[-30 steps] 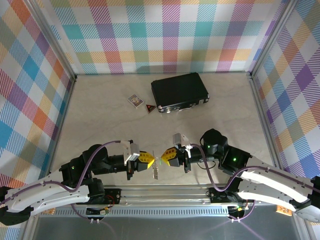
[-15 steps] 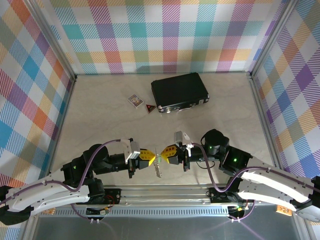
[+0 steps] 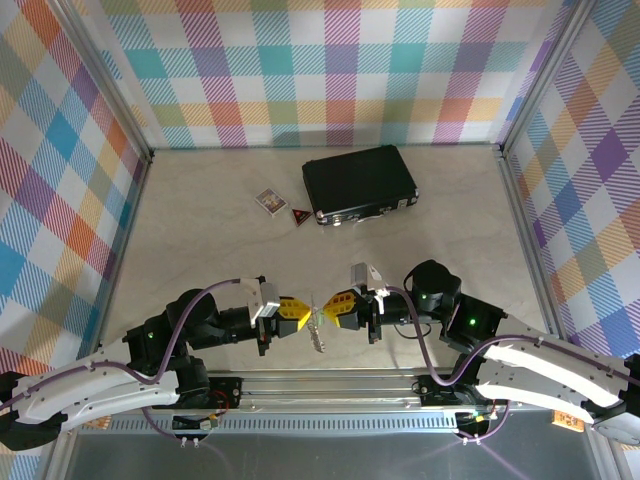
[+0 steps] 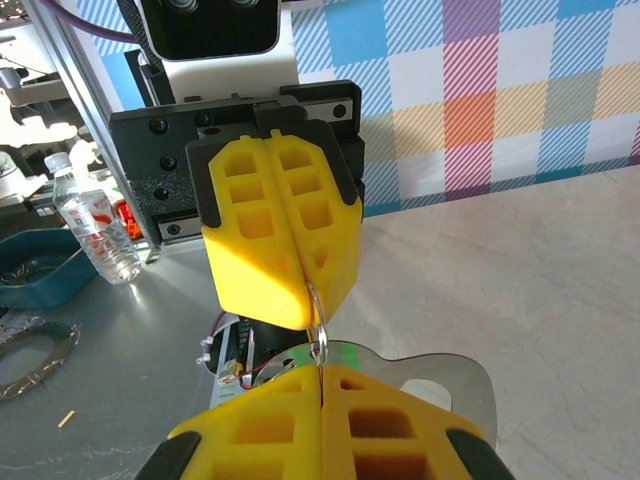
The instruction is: Put the keys on the keyring
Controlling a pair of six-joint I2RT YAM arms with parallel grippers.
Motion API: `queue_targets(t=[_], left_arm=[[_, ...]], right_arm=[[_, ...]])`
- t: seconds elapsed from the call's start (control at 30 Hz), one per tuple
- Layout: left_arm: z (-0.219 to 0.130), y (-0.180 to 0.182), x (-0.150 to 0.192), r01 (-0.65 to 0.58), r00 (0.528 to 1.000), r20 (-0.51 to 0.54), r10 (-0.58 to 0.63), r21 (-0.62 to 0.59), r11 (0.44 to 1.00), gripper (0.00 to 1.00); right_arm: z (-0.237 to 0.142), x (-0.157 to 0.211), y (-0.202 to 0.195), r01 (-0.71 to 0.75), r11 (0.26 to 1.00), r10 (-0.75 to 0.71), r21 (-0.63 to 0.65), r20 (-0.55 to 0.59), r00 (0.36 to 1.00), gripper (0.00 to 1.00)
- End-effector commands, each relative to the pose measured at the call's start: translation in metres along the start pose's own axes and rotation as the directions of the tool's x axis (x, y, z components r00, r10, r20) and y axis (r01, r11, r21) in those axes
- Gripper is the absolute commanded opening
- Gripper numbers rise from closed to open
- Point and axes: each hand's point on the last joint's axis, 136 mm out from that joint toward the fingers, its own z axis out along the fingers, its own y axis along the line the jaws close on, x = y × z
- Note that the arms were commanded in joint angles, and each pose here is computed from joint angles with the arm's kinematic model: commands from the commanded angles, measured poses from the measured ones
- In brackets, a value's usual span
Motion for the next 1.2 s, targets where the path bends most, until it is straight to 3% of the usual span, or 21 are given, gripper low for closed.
queue_targets(t=[0.0,1.17], left_arm=[[-0.0025,-0.0033,-0.0138,-0.010,0.998,0.066,0.009,0.011,1.000,0.00],[-0.0011,-0.0024,-0.0145,-0.008,0.997,0.078,0.007,0.008,1.000,0.00]], right_arm=[[-0.0011,-0.0082,0.0032,0.016,1.000,-0.016,-0.006,0.035,0.999,0.00],[0.0019,-0.0089,0.0044,0.008,1.000,-0.007,-0.018,0.038,0.999,0.00]])
